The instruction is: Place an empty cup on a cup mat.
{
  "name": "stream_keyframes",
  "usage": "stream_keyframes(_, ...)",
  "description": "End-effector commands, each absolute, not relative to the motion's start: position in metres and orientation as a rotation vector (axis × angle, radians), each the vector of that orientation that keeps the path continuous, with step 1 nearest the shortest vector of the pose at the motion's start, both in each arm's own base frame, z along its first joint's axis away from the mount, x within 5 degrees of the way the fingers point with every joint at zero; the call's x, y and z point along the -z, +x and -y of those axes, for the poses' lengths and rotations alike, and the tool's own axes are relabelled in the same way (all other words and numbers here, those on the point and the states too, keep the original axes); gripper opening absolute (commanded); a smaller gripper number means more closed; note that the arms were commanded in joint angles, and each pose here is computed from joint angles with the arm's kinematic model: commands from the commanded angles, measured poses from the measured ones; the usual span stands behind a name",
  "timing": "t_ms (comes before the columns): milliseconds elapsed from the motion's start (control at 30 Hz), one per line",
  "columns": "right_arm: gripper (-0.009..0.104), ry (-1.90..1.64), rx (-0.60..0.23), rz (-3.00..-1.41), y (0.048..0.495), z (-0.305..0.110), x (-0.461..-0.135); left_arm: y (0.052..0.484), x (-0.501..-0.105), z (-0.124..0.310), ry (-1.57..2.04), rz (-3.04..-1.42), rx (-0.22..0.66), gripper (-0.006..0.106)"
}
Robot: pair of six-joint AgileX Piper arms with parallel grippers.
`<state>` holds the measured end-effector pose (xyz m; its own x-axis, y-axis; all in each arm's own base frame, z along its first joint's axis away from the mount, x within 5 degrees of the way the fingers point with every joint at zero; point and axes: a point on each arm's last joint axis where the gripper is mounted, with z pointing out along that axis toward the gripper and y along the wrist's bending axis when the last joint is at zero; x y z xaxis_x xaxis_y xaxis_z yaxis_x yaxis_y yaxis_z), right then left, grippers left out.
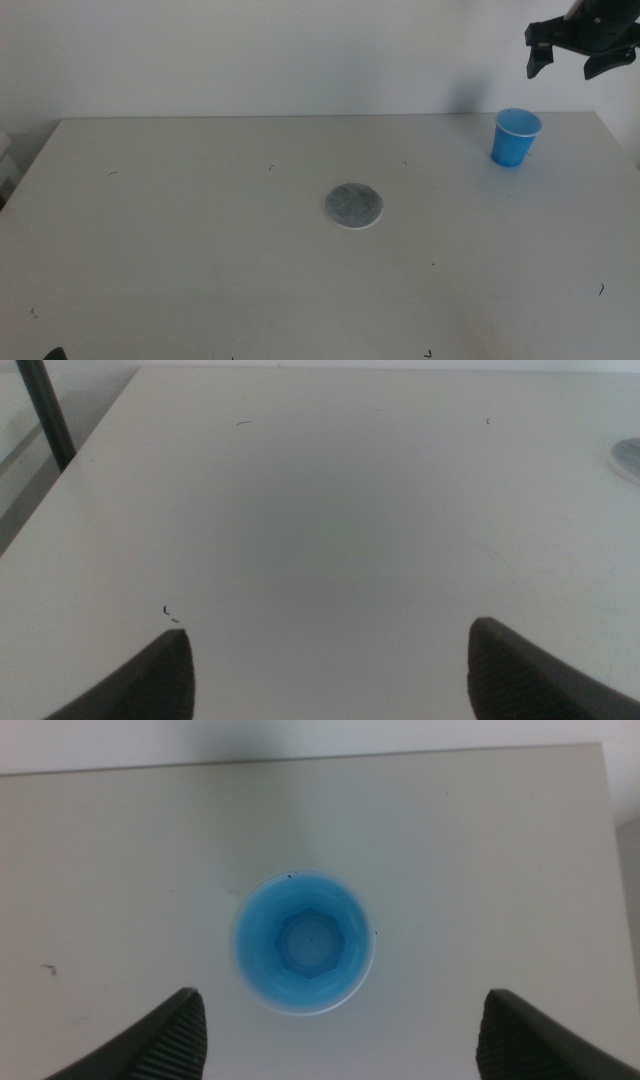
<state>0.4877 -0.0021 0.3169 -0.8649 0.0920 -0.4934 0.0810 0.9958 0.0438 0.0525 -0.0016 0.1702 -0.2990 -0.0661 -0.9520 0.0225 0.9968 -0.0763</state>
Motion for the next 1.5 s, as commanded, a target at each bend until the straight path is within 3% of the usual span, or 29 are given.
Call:
stream_keyframes(0, 0.094, 0.137, -0.007, -2.538, 0.483, 0.013, -0.342, 0.054, -0.178, 0.002, -0.038, -1.797, 0.101, 0.105)
stream_keyframes(233, 0.094, 0.164, 0.006, -2.587, 0.502, 0.023, -0.304, 0.054, -0.178, 0.002, -0.038, -1.797, 0.101, 0.105)
stream_keyframes(633, 0.094, 0.175, -0.009, -2.511, 0.525, 0.025, -0.273, 0.054, -0.178, 0.002, -0.038, -1.797, 0.101, 0.105)
stream_keyframes(900, 0.09, 0.178, -0.008, -2.561, 0.534, 0.025, -0.242, 0.054, -0.178, 0.002, -0.038, -1.797, 0.101, 0.105)
stream_keyframes(1067, 0.066, 0.176, -0.009, -2.553, 0.535, 0.025, -0.24, 0.054, -0.178, 0.002, -0.038, -1.797, 0.101, 0.105)
stream_keyframes(1300, -0.001, 0.166, -0.007, -2.551, 0.536, 0.025, -0.24, 0.054, -0.178, 0.002, -0.038, -1.797, 0.101, 0.105)
stream_keyframes(1467, -0.001, 0.173, -0.035, -2.56, 0.533, 0.023, -0.243, 0.054, -0.178, 0.002, -0.038, -1.797, 0.101, 0.105)
